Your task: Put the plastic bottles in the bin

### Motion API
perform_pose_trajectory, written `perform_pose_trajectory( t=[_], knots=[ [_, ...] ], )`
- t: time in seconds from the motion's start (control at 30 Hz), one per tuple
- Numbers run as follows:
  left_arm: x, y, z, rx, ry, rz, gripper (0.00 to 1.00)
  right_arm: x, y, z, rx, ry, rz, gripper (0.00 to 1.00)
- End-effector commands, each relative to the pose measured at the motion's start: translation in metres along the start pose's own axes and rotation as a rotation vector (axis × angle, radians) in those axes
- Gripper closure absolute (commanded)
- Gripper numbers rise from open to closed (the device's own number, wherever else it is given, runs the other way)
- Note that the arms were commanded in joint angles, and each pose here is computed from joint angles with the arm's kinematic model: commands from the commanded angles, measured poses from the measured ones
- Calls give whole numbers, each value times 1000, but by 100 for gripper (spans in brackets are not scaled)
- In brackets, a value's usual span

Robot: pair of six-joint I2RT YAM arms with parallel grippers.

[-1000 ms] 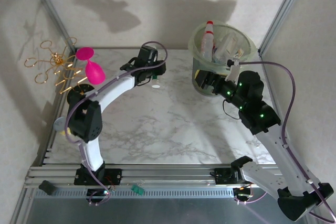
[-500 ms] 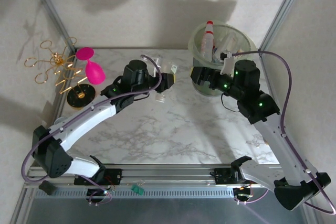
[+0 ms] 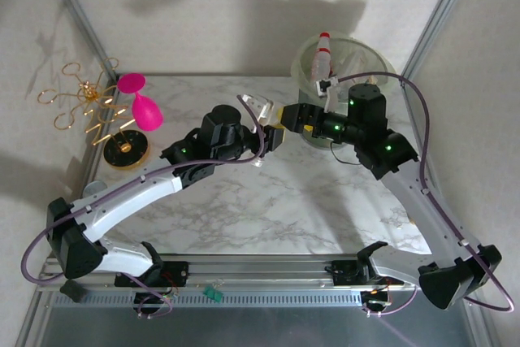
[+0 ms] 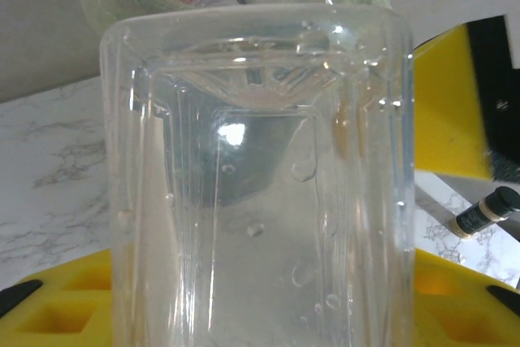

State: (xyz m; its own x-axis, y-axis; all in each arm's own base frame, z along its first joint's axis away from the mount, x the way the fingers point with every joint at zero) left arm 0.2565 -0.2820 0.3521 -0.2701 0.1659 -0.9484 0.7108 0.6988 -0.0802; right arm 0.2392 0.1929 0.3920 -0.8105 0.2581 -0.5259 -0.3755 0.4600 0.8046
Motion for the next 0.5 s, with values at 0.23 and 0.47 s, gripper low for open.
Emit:
perform_pose_trajectory(
  t=[0.23,0.47],
  knots=[
    [-19,-19,-5,-6,-65,58,62,-13,5,13,-31,-42,57,16],
    [-14,-20,0,-39,-39,59,60,-14,3,15,-38,-58,74,39]
  ],
)
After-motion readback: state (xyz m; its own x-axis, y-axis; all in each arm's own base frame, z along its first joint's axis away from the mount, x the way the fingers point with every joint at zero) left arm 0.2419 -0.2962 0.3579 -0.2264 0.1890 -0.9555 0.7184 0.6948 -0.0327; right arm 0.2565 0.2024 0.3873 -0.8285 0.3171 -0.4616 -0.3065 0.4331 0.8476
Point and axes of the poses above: each hand's point on the last joint's axis, 136 mm out from that joint toward the fingers, its own z axis out along the fingers, its own y axis along the line the jaws close on, x = y × z, the point moved 7 cm from there along -z, back along the fingers, and after that the axes turned 9 degrees about z, right-handed, at the moved point
